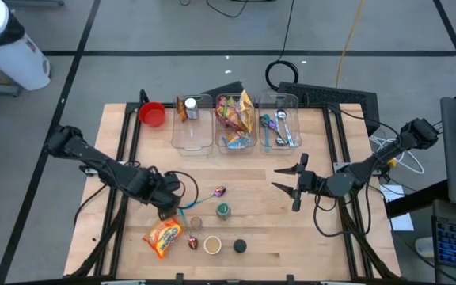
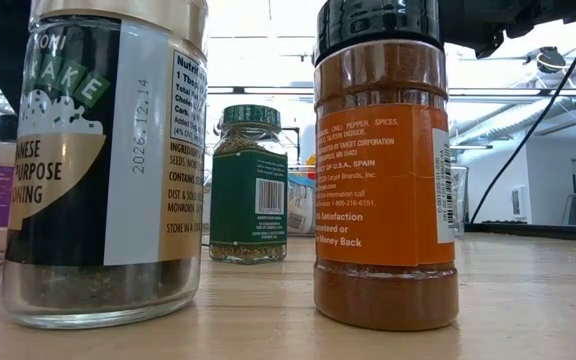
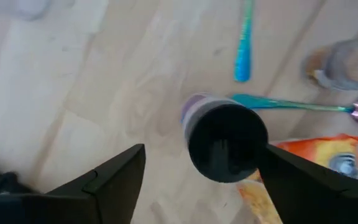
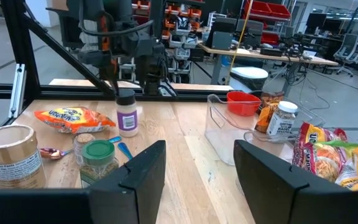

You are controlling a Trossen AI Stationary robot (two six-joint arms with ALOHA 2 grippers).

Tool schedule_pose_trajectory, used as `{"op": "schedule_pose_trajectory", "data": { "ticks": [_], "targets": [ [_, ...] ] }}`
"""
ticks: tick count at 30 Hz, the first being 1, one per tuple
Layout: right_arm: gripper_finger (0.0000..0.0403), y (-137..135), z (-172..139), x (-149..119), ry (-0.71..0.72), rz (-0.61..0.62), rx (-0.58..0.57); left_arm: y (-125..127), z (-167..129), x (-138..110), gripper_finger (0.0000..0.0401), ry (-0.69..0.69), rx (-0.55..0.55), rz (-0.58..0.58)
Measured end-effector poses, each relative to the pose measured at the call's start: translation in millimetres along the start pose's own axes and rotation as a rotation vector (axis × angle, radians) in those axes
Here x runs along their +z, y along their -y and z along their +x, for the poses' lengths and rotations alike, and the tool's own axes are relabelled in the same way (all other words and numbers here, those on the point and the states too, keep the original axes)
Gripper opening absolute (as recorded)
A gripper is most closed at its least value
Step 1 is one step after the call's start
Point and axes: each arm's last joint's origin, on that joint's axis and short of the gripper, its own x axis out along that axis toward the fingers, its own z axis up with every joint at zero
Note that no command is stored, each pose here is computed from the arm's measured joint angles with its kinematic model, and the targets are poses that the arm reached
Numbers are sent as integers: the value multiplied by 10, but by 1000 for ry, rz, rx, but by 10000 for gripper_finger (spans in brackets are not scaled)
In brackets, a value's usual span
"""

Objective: Pick & Place Food Item
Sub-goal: Put the violet seasoning bottle into the left transparent bin

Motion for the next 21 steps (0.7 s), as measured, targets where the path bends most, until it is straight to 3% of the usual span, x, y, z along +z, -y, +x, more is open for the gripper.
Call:
{"op": "schedule_pose_trajectory", "data": {
  "ticks": [10,21],
  "targets": [
    [183,0,0,0,0,4,0,2,21,-11,321,-37,-13,91],
    [183,0,0,0,0,4,0,-13,19,-1,319,5,28,106]
  ]
}}
